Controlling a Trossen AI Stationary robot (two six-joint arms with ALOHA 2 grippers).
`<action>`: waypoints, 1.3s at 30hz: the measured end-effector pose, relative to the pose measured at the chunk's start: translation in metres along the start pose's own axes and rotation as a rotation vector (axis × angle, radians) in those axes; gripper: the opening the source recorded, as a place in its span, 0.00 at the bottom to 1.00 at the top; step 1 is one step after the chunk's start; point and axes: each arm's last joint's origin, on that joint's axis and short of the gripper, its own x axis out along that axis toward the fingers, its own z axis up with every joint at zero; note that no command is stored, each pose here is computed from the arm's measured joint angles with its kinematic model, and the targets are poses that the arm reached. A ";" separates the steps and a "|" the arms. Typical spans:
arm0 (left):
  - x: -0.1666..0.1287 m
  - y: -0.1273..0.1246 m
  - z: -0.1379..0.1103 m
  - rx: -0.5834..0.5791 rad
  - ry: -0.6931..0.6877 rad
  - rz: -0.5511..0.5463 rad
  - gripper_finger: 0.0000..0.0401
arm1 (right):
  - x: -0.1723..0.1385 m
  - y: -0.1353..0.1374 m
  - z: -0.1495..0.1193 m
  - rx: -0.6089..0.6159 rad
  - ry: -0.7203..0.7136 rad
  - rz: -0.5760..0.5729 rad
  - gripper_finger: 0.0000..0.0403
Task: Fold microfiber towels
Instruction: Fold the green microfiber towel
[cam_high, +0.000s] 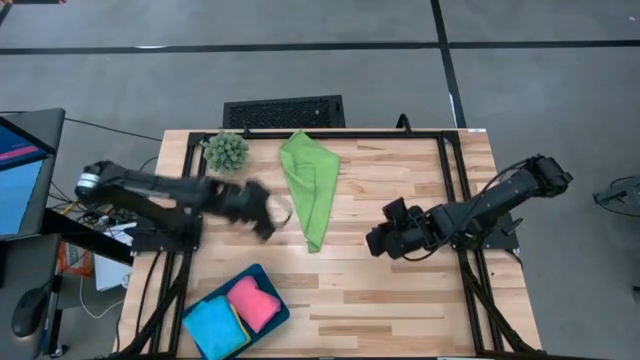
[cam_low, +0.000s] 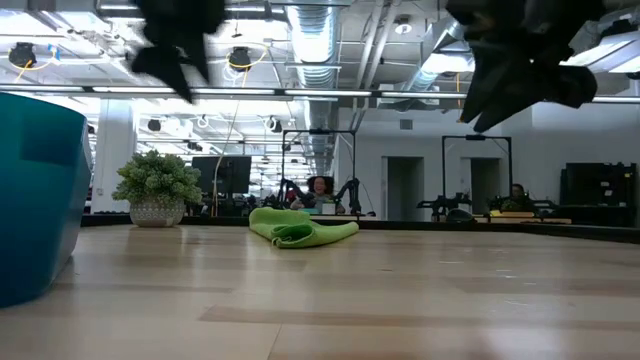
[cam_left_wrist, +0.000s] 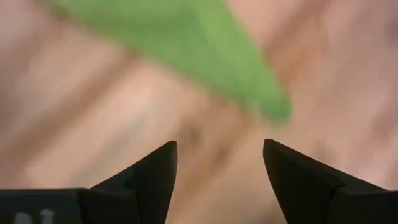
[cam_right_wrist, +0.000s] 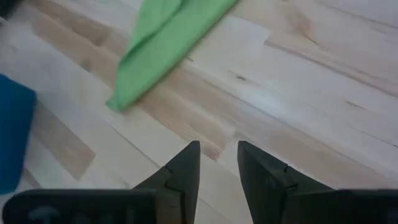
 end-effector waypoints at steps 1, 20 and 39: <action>0.011 0.005 0.017 -0.026 -0.038 -0.006 0.58 | 0.001 -0.001 0.002 -0.010 0.012 -0.005 0.33; 0.198 0.037 0.175 -0.080 0.092 0.292 0.58 | 0.004 -0.025 0.005 -0.076 0.137 -0.198 0.33; 0.228 0.045 0.176 -0.132 0.086 0.443 0.58 | 0.000 -0.026 -0.002 -0.135 0.147 -0.218 0.33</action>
